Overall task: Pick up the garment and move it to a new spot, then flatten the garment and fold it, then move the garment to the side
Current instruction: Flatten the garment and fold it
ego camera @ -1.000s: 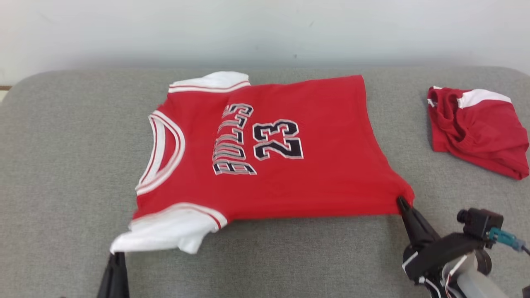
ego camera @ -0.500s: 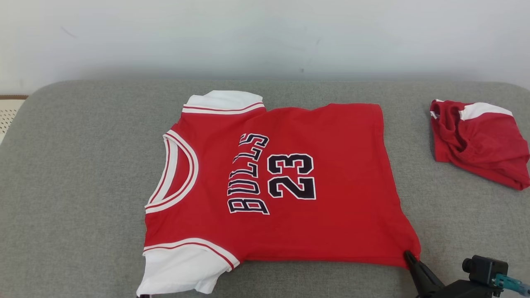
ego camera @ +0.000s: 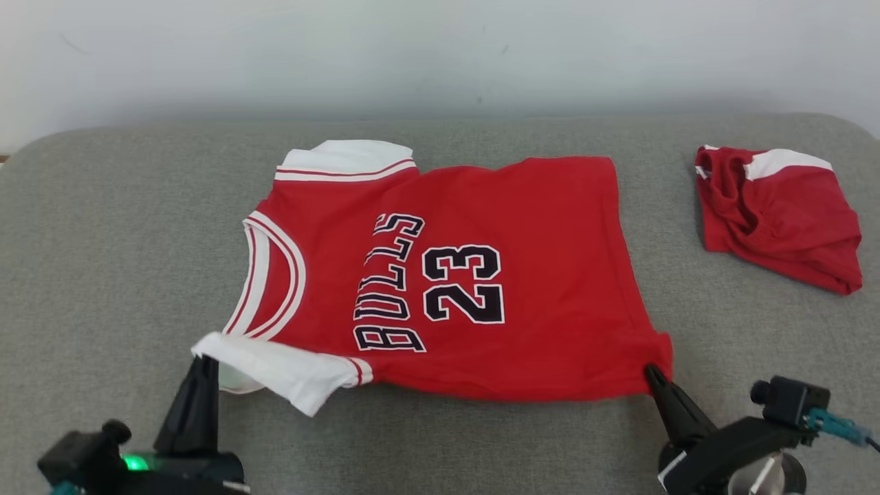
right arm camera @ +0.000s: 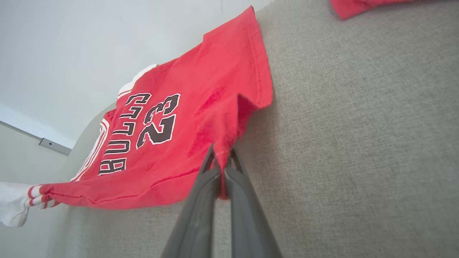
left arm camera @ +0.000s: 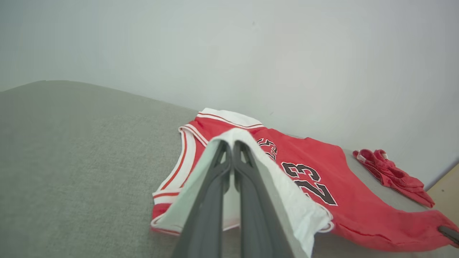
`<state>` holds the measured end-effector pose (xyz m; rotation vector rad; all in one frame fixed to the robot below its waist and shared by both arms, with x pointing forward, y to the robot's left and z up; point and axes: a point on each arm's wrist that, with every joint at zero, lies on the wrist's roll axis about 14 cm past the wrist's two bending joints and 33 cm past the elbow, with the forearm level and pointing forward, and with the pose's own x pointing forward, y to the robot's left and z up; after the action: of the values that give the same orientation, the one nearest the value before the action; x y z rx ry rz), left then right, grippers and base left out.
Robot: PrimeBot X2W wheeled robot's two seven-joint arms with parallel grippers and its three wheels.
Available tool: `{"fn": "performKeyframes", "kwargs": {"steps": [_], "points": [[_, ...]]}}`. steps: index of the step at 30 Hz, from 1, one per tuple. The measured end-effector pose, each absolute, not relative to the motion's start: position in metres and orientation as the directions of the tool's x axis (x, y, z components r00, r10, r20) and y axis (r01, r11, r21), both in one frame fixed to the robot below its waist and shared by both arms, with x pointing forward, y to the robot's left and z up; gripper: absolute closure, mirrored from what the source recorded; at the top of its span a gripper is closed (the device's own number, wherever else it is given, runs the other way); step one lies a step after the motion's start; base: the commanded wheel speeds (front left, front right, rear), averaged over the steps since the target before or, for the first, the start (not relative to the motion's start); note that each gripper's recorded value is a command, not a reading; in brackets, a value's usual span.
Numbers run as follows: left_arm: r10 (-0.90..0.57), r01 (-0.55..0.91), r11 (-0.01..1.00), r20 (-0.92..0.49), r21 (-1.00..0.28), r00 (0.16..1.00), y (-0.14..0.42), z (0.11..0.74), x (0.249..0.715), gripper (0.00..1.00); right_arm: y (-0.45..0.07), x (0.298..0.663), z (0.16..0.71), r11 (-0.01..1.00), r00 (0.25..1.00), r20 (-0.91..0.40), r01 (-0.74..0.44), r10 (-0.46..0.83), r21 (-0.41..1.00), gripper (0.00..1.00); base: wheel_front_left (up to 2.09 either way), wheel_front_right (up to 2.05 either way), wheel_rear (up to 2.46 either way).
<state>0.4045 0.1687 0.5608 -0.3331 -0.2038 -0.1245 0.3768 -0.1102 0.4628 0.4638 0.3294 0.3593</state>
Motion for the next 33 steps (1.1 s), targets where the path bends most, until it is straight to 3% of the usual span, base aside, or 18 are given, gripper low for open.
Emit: {"fn": "performKeyframes", "kwargs": {"steps": [16,33], "points": [[-0.223,0.246,0.944,0.125,-0.218,0.967,0.153,0.549,0.492,1.0,-0.111,0.423,0.46,0.828,0.89,-0.251,-0.208,0.381,0.52,1.0,0.0,0.0,0.0],[-0.239,0.237,0.952,0.015,-0.192,0.971,0.151,0.51,0.532,1.0,-0.104,0.46,0.466,0.831,0.887,-0.251,-0.22,0.388,0.51,1.0,0.0,0.0,0.0]]}}
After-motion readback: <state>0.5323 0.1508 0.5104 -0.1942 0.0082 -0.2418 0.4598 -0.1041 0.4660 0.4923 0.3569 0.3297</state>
